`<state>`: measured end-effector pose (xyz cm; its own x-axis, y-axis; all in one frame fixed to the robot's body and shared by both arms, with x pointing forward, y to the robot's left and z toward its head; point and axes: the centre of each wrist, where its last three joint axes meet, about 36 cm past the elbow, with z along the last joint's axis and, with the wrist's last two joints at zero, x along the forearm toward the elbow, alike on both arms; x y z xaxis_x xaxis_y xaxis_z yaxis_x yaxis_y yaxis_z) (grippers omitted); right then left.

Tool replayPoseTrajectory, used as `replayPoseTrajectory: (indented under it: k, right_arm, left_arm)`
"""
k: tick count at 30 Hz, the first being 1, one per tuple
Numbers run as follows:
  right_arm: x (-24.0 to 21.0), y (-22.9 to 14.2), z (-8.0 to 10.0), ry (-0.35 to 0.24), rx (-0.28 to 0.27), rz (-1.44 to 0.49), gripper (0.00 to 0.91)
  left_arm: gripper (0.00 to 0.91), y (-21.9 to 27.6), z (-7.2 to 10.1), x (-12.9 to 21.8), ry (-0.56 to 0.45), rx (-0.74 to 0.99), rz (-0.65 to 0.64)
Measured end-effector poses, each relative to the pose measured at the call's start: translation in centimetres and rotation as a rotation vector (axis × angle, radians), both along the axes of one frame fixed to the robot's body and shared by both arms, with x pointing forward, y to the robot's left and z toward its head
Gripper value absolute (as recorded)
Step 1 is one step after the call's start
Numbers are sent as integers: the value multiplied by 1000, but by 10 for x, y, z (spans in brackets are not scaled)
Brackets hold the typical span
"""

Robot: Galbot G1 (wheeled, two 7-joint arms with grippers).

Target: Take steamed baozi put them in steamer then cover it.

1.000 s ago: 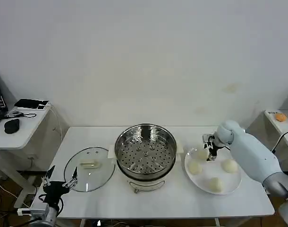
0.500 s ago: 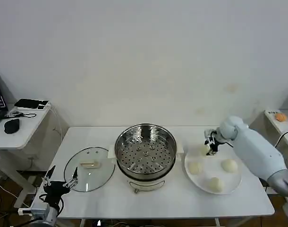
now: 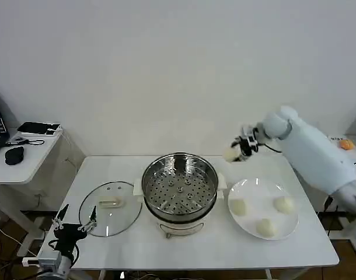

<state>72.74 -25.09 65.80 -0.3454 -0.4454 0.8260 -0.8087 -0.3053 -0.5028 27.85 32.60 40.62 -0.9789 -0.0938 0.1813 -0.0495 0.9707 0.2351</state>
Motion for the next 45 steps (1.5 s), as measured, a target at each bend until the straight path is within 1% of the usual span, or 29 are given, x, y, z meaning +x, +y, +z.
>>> replayPoseTrajectory:
  k: [4, 8, 11, 14, 19, 22, 25, 26, 29, 30, 33, 36, 39, 45]
  right_arm:
    - [6, 30, 9, -33, -8, 156, 645]
    - [6, 55, 20, -79, -57, 290, 645]
    - [0, 80, 24, -111, -113, 401, 645]
    - [-8, 104, 28, -151, -186, 504, 645]
    - [-25, 139, 27, -203, -309, 643, 655]
    - [-33, 154, 23, -220, -363, 700, 655]
    - [-38, 166, 18, -228, -403, 742, 645]
    - [-40, 170, 16, -228, -412, 754, 655]
    - [-43, 179, 7, -225, -436, 782, 645]
    - [-44, 182, 4, -225, -442, 790, 655]
    - [-46, 190, -4, -226, -451, 813, 645]
    - [-46, 196, -14, -219, -448, 827, 655]
    - [-43, 199, -19, -214, -441, 831, 655]
    - [-35, 199, -35, -193, -434, 822, 655]
  left_arm:
    - [907, 2, 2, -2, -1, 8, 2]
    - [907, 4, 2, -4, 3, 13, 9]
    - [907, 5, 2, -5, 7, 17, 11]
    - [907, 4, 1, -6, 9, 16, 13]
    - [907, 3, 1, -8, 12, 14, 14]
    - [907, 3, -1, -9, 16, 13, 17]
    - [907, 2, -1, -10, 17, 10, 19]
    - [907, 2, -1, -10, 15, 10, 20]
    - [907, 1, 0, -10, 14, 8, 22]
    - [907, 1, 0, -10, 13, 6, 22]
    - [907, 0, -1, -10, 12, 0, 24]
    - [907, 0, -1, -10, 14, -2, 24]
    - [907, 0, -2, -10, 15, -4, 27]
    - [907, 1, -3, -12, 20, -4, 34]
